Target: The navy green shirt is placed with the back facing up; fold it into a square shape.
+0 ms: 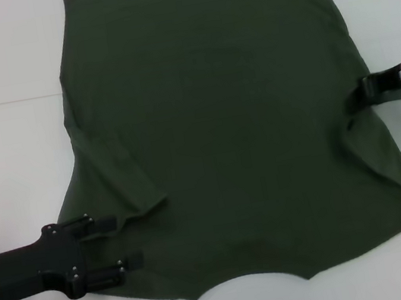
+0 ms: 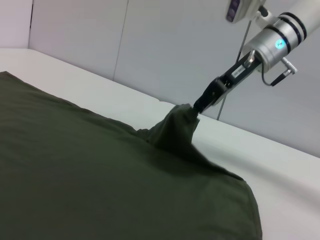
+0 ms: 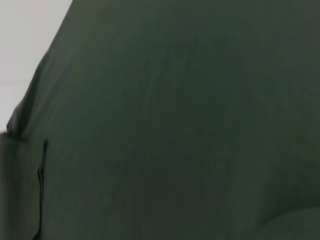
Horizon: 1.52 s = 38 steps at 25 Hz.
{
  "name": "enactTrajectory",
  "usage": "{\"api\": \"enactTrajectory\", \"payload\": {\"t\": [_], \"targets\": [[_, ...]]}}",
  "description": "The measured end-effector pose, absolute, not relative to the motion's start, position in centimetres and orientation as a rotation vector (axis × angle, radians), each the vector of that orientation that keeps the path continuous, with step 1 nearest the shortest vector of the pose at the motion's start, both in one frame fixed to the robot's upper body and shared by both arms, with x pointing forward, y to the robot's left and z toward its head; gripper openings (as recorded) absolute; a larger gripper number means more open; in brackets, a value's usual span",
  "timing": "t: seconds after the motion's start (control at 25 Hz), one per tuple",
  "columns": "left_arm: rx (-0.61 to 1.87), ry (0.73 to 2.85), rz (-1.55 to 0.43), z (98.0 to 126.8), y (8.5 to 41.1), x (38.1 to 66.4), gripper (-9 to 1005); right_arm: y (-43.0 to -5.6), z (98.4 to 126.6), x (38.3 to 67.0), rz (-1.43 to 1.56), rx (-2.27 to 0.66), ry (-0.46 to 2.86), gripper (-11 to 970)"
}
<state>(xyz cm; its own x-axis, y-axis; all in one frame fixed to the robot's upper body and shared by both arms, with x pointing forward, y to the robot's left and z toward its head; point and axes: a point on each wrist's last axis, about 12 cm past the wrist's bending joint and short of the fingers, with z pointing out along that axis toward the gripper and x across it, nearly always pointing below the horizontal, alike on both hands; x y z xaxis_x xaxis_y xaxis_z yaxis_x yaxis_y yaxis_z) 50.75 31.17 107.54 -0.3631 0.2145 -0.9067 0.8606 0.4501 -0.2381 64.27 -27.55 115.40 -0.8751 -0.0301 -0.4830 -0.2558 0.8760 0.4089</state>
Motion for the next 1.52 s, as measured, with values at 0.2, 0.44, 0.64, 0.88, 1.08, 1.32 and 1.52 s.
{"api": "enactTrajectory", "payload": {"t": [0.2,0.44,0.64,0.88,1.08,1.32,1.52], "targets": [[0.912,1.834,-0.939,107.5,31.1,50.7,859,-25.5,114.1,64.6,0.625,-0.281,2.606,108],[0.909,1.835,-0.941,107.4,31.0,50.7,860,-24.2,113.6,64.5,0.607,-0.341,2.615,119],[0.906,1.837,-0.94,107.4,31.0,50.7,860,-23.7,113.4,64.6,0.597,-0.368,2.608,127],[0.905,1.836,-0.942,107.3,30.9,50.7,859,-23.5,113.4,64.6,0.602,-0.369,2.599,137],[0.905,1.836,-0.943,107.3,30.9,50.7,860,-23.6,113.4,64.6,0.618,-0.363,2.588,146],[0.903,1.834,-0.946,107.3,30.9,50.6,860,-24.0,113.6,64.4,0.711,-0.33,2.529,246],[0.884,1.839,-0.958,107.3,30.8,50.6,860,-26.0,113.5,63.4,0.863,-0.264,2.425,559]]}}
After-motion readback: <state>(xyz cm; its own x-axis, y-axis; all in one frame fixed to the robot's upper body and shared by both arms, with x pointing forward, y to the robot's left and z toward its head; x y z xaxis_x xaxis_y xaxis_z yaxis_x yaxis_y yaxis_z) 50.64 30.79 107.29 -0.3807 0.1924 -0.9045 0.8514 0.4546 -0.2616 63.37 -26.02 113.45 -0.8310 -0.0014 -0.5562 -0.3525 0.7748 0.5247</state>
